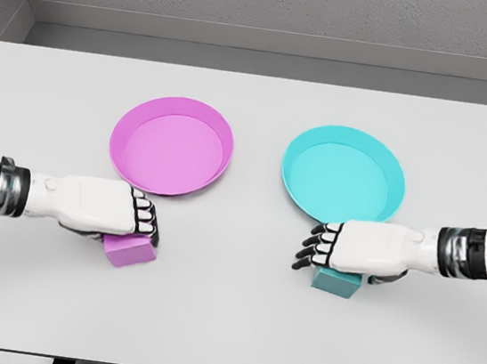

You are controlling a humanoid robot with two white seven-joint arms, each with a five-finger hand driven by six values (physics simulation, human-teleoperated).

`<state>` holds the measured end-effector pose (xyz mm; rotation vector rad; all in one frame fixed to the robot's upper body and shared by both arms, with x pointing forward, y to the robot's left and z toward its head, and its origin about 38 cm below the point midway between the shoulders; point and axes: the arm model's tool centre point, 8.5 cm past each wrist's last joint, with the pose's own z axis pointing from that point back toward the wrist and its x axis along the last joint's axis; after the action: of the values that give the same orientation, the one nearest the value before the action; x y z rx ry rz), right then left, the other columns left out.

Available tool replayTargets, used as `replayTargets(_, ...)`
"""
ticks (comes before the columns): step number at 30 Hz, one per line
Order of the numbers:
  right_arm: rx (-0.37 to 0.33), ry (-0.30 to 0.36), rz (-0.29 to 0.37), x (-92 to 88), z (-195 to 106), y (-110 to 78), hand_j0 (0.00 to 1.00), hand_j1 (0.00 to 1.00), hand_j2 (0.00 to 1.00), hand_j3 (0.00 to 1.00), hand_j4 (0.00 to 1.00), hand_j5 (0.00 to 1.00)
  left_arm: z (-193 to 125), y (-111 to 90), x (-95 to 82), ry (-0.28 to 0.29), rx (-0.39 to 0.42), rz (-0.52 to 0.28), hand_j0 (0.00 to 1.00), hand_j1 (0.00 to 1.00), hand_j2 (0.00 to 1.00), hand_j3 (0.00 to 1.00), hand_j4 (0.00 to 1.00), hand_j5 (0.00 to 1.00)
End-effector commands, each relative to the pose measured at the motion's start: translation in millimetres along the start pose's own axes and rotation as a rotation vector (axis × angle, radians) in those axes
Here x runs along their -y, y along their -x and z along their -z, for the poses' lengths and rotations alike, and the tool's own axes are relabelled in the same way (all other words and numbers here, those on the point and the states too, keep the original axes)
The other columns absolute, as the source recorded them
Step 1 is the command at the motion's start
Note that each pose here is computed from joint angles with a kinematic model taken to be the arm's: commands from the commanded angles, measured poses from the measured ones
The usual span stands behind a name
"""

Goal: Place the blocks in the corresponding plates according to their colors

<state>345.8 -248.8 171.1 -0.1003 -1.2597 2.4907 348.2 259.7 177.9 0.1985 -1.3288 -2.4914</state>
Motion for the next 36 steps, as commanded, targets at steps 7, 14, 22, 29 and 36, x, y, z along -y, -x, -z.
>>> replayTargets(7,0.017,0.006,0.006,0.5,6,-2.8,0.65,0.65,0.65,0.65,0.65,0.65,-10,12,-22.6,-0.033,-0.033,0.041,0.34,0.34,0.34,0.34,0.34,0.34)
replayTargets(14,0.015,0.007,0.003,1.6,6,-2.3,0.64,0.64,0.64,0.64,0.64,0.64,-26,42,-50.7,-0.087,-0.114,0.061,0.34,0.34,0.34,0.34,0.34,0.34)
replayTargets(22,-0.005,0.021,-0.003,6.7,0,2.4,0.58,0.58,0.58,0.58,0.58,0.58,10,103,-70.7,-0.174,-0.184,-0.055,0.34,0.34,0.34,0.34,0.34,0.34)
replayTargets(29,-0.059,0.079,-0.018,24.4,-18,14.0,0.55,0.55,0.55,0.55,0.55,0.55,28,112,-64.0,-0.136,-0.184,-0.102,0.36,0.36,0.36,0.36,0.36,0.36)
replayTargets(36,-0.114,0.246,0.064,50.7,-56,38.7,0.54,0.54,0.54,0.54,0.54,0.54,27,113,-64.7,-0.141,-0.185,-0.107,0.98,0.98,0.98,0.98,0.98,0.98)
